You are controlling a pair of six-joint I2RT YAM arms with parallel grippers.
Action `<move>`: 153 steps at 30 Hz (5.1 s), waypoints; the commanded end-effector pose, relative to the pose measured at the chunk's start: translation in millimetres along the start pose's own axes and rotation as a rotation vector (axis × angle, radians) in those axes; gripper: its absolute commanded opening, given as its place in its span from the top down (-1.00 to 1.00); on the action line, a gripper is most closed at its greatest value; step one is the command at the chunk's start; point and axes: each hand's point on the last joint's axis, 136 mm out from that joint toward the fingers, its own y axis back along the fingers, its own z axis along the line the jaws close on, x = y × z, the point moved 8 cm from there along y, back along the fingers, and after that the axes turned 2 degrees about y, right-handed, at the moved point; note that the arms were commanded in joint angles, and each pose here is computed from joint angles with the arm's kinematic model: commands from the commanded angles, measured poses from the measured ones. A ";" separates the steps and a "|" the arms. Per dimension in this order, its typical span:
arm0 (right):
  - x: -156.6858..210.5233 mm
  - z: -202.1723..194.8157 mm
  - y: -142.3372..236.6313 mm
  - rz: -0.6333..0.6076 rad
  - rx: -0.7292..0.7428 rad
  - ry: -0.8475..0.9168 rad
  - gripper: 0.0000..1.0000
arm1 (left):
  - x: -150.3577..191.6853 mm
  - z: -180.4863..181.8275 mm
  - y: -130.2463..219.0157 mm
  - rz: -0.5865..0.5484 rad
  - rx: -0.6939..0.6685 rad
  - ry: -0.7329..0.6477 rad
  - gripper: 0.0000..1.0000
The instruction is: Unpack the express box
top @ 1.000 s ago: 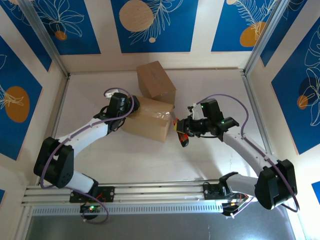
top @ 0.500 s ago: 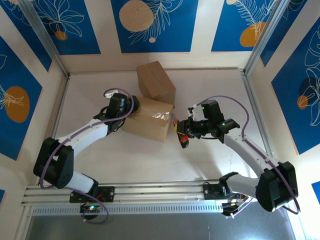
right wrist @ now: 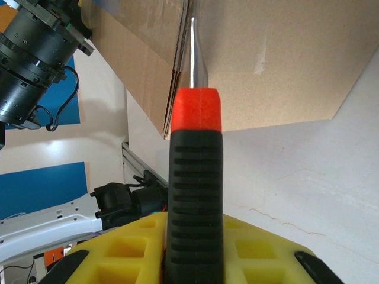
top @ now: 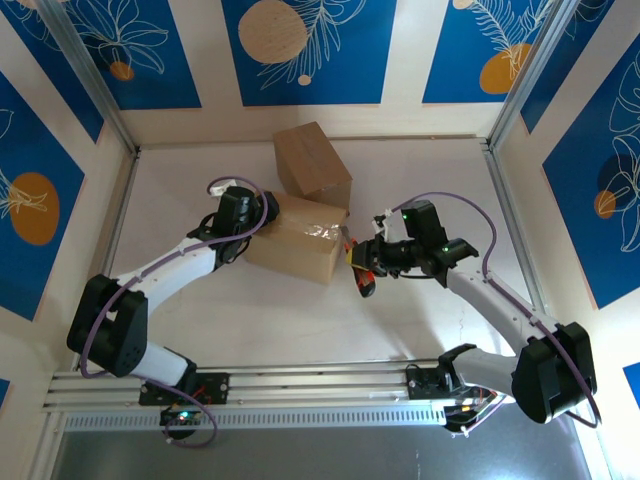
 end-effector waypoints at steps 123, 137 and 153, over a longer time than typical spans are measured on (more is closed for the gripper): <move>-39.8 63.2 -143.0 0.052 0.749 0.336 1.00 | 80.2 95.4 132.0 0.508 -0.107 -0.120 -0.69; -91.4 97.4 -158.7 0.028 0.750 0.487 1.00 | 84.7 87.7 129.4 0.482 -0.117 -0.090 -0.70; -31.3 65.8 17.8 -0.187 1.017 0.352 1.00 | -2.9 65.1 178.7 0.273 -0.313 -0.286 -0.85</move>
